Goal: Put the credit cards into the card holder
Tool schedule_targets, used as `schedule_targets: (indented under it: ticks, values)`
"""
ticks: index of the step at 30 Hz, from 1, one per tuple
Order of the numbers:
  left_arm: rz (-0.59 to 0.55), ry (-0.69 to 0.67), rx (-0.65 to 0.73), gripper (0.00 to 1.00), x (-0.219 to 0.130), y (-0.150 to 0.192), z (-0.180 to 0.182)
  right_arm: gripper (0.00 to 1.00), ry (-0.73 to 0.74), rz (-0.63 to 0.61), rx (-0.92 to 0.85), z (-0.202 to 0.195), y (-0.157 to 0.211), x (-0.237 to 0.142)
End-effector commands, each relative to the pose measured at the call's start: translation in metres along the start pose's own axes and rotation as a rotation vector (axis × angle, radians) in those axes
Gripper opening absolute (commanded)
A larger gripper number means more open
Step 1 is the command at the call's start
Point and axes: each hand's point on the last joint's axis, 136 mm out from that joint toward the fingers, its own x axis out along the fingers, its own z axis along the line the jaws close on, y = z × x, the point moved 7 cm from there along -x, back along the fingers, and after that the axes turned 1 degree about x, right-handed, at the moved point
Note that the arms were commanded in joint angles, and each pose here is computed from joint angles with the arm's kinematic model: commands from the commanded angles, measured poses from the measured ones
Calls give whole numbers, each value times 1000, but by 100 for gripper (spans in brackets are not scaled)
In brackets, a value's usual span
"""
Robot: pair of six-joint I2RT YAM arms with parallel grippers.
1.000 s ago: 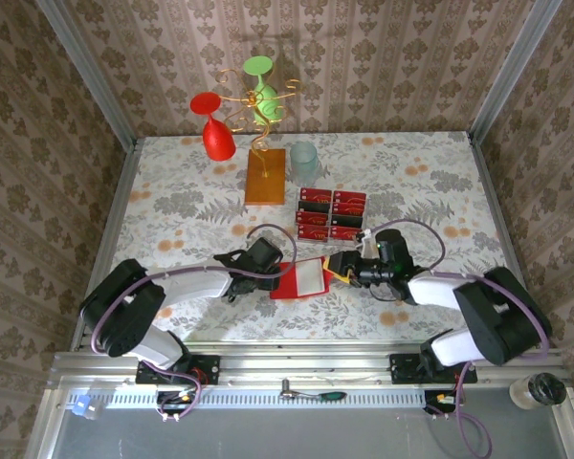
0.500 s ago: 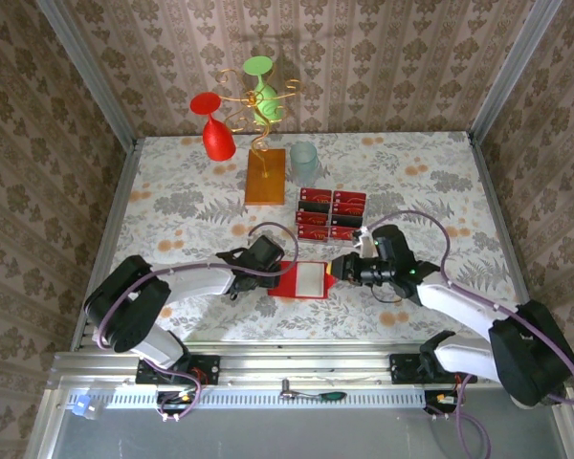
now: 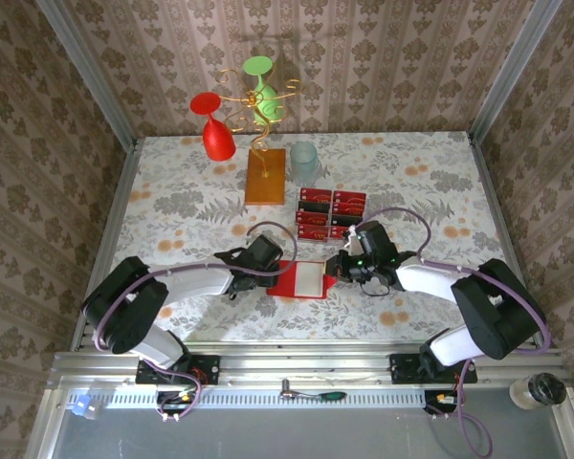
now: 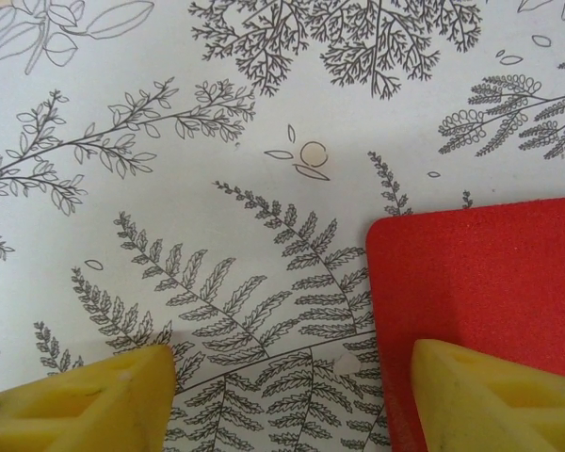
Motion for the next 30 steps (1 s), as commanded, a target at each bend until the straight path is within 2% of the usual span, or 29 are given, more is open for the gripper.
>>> schedule_targets:
  ticks: [1,9,20,30]
  values:
    - [8,-30,-10,67,-5,7,7,4,42,-13,5,-20,2,4]
    - [7,-28,-28,67,-7,17,6,0,44,11,21,-31,8,9]
    - [-16,-28,-63,66,-13,20,10,0,5,49,-156,31,2,-10]
    - [-34,-20,-69,67,-15,14,7,0,-9,135,-227,76,-2,45]
